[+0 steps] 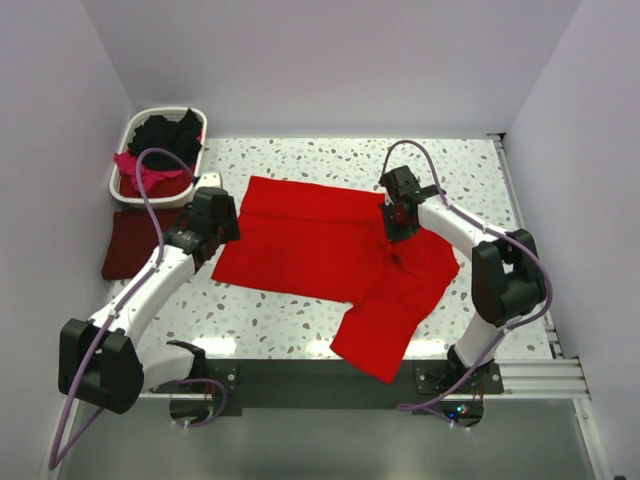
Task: Fold and stack the t-shirts
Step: Fold the tshirt
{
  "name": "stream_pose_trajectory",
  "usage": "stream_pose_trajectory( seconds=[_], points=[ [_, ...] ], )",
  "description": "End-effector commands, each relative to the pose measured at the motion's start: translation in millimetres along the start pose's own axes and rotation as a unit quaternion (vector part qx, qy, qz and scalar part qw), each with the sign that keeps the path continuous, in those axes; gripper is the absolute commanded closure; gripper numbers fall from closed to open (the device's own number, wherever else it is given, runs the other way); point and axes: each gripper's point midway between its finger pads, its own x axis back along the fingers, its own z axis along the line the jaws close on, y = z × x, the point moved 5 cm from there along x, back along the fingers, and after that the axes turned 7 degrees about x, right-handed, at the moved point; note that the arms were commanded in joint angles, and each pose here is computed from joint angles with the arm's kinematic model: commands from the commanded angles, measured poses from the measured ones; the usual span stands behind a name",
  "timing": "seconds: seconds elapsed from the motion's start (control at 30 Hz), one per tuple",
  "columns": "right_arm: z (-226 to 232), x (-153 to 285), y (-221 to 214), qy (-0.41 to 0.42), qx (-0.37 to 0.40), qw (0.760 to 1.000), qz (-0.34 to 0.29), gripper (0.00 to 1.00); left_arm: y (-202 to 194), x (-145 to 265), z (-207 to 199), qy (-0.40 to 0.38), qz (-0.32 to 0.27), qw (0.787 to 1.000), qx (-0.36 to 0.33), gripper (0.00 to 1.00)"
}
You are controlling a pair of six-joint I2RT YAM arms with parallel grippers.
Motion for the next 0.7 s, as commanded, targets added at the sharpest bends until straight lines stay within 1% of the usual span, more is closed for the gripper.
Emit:
stream_pose_trajectory(
  seconds=[0.0,0.07,0.1,0.13,0.17,0.2,0.27,0.37,0.53,0.67],
  points=[
    [-1.7,1.2,-0.6,0.004,-0.005,1.0,0.02,0.99,4.4,-1.9,-0.9,-0.003,-0.012,1.0,-0.004,0.37],
    [1.3,-2.4,-3.6,0.017,-0.004,0.999,0.027,0.96,3.9,-2.1,-1.5,-0.004,-0.011,1.0,-0.004,0.37],
    [5.1,-2.1,-3.0,0.033,-0.005,0.999,0.022,0.9,3.8,-2.6,-1.1,-0.003,-0.01,1.0,-0.005,0.37],
    [4.9,0.7,-3.7,0.032,-0.01,0.999,0.017,0.86,3.5,-2.9,-1.1,-0.003,-0.01,1.0,-0.005,0.37],
    [3.7,3.4,-2.7,0.027,-0.013,0.999,0.01,0.74,3.8,-2.6,-1.1,-0.003,-0.01,1.0,-0.005,0.37],
    [-2.4,5.7,-2.1,0.004,-0.016,1.0,0.004,0.68,3.5,-2.9,-1.3,-0.004,-0.01,1.0,-0.005,0.37],
    [-3.2,17.5,1.3,-0.001,-0.013,1.0,-0.017,0.61,2.9,-3.1,-1.0,-0.003,-0.009,1.0,-0.006,0.37],
    [3.5,27.4,1.7,0.01,0.003,0.999,-0.037,0.59,2.6,-4.4,-2.3,-0.006,-0.006,1.0,-0.006,0.37],
    [24.8,25.9,-10.1,0.014,0.052,0.998,-0.037,0.59,1.6,-5.4,-1.9,-0.004,-0.004,1.0,-0.006,0.37],
    [40.5,20.8,-11.7,0.022,0.081,0.996,-0.035,0.6,0.3,-6.8,-2.5,-0.004,0.0,1.0,-0.007,0.37]
  ],
)
